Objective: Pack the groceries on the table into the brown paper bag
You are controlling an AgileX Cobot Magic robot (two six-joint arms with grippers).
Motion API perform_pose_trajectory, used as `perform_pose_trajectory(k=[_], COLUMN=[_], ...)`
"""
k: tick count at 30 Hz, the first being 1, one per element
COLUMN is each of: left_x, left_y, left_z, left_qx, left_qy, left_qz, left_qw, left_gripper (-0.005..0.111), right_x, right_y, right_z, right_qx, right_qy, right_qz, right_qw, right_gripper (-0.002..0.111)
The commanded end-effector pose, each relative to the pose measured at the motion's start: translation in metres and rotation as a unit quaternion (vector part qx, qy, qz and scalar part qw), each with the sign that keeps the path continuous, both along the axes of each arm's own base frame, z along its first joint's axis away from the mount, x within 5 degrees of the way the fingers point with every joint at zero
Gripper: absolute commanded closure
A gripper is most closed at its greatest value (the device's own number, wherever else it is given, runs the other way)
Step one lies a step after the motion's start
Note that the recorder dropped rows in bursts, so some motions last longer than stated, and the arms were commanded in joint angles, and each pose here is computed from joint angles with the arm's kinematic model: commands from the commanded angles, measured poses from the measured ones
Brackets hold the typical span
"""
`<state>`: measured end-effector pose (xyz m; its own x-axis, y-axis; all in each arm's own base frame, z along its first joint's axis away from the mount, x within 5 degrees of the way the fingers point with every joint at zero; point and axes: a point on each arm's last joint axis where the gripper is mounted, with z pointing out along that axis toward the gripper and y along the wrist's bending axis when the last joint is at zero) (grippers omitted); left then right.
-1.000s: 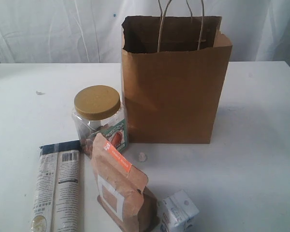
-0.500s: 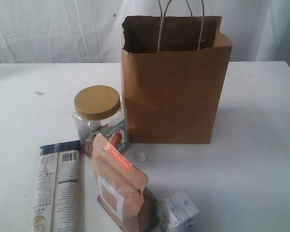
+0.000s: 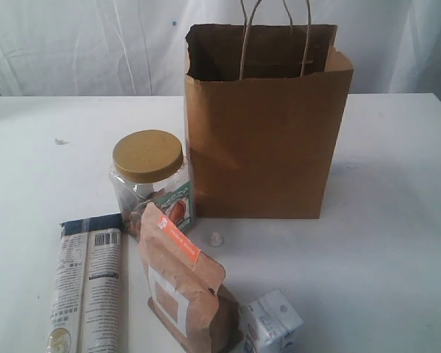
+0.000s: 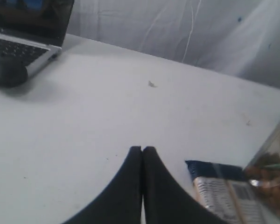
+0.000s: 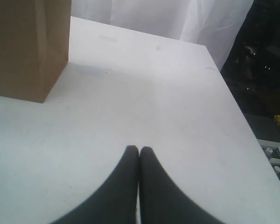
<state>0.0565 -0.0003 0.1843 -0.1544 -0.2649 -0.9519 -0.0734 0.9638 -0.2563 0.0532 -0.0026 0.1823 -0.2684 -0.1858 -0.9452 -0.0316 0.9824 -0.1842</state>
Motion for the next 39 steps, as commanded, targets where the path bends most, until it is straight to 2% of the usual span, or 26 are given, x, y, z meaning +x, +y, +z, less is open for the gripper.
perform_pose_trajectory(k=[1, 2, 5, 6, 8, 10, 12, 14, 16, 18, 20, 22, 23, 25, 28, 30, 31, 34, 36, 39], left_x=[0.000, 0.000, 0.001, 0.000, -0.007, -0.014, -0.022, -0.026, -0.026, -0.022, -0.010, 0.004, 0.010, 0.028, 0.058, 0.076, 0.085, 0.103, 0.110, 0.116], left_y=[-0.001, -0.001, 0.005, 0.008, 0.015, 0.018, 0.018, 0.017, 0.013, 0.009, 0.005, 0.002, 0.001, -0.002, -0.005, -0.008, -0.013, -0.027, -0.036, -0.051], left_z=[0.003, 0.003, 0.019, 0.027, 0.047, 0.061, 0.084, 0.110, 0.131, 0.152, 0.164, 0.172, 0.174, 0.172, 0.154, 0.139, 0.129, 0.106, 0.090, 0.066], left_qx=[-0.092, -0.092, -0.086, -0.083, -0.073, -0.069, -0.088, -0.105, -0.090, -0.042, 0.032, 0.082, 0.104, 0.190, 0.296, 0.274, 0.232, 0.134, 0.118, 0.123], left_qy=[-0.022, -0.024, -0.113, -0.162, -0.276, -0.350, -0.397, -0.409, -0.399, -0.380, -0.341, -0.314, -0.304, -0.262, -0.180, -0.136, -0.112, -0.050, -0.007, 0.036], left_qz=[0.009, 0.009, 0.031, 0.044, 0.072, 0.089, 0.085, 0.071, 0.058, 0.046, 0.034, 0.017, 0.010, -0.008, -0.048, -0.078, -0.101, -0.152, -0.182, -0.236], left_qw=[0.995, 0.995, 0.989, 0.982, 0.956, 0.930, 0.910, 0.904, 0.911, 0.923, 0.939, 0.946, 0.947, 0.946, 0.937, 0.949, 0.961, 0.978, 0.976, 0.963], left_gripper=[0.107, 0.107, 0.107, 0.107, 0.107, 0.107, 0.107, 0.107, 0.107, 0.107, 0.107, 0.107, 0.107, 0.107, 0.107, 0.107, 0.107, 0.107, 0.107, 0.107], right_x=[0.000, 0.000, 0.000, 0.000, 0.000, 0.000, 0.000, 0.000, 0.000, 0.000, 0.000, 0.000, 0.000, 0.000, 0.000, 0.000, 0.000, 0.000, 0.000, 0.000], right_y=[0.000, 0.000, 0.000, 0.000, 0.000, 0.000, 0.000, 0.000, 0.000, 0.000, 0.000, 0.000, 0.000, 0.000, 0.000, 0.000, 0.000, 0.000, 0.000, 0.000], right_z=[-0.001, -0.001, -0.001, -0.001, -0.001, -0.001, -0.001, -0.001, -0.001, -0.001, -0.001, -0.001, -0.001, -0.001, -0.001, -0.001, -0.001, -0.001, -0.001, -0.001], right_qx=[0.001, 0.001, 0.001, 0.001, 0.001, 0.001, 0.001, 0.001, 0.001, 0.001, 0.001, 0.001, 0.001, 0.001, 0.001, 0.001, 0.001, 0.001, 0.001, 0.001], right_qy=[-0.006, -0.006, -0.006, -0.006, -0.006, -0.006, -0.006, -0.006, -0.006, -0.006, -0.006, -0.006, -0.006, -0.006, -0.006, -0.006, -0.006, -0.006, -0.006, -0.006], right_qz=[-0.002, -0.002, -0.002, -0.002, -0.002, -0.002, -0.002, -0.002, -0.002, -0.002, -0.002, -0.002, -0.002, -0.002, -0.002, -0.002, -0.002, -0.002, -0.002, -0.002], right_qw=[1.000, 1.000, 1.000, 1.000, 1.000, 1.000, 1.000, 1.000, 1.000, 1.000, 1.000, 1.000, 1.000, 1.000, 1.000, 1.000, 1.000, 1.000, 1.000, 1.000], right_gripper=[0.108, 0.108, 0.108, 0.108, 0.108, 0.108, 0.108, 0.108, 0.108, 0.108, 0.108, 0.108, 0.108, 0.108, 0.108, 0.108, 0.108, 0.108, 0.108, 0.108])
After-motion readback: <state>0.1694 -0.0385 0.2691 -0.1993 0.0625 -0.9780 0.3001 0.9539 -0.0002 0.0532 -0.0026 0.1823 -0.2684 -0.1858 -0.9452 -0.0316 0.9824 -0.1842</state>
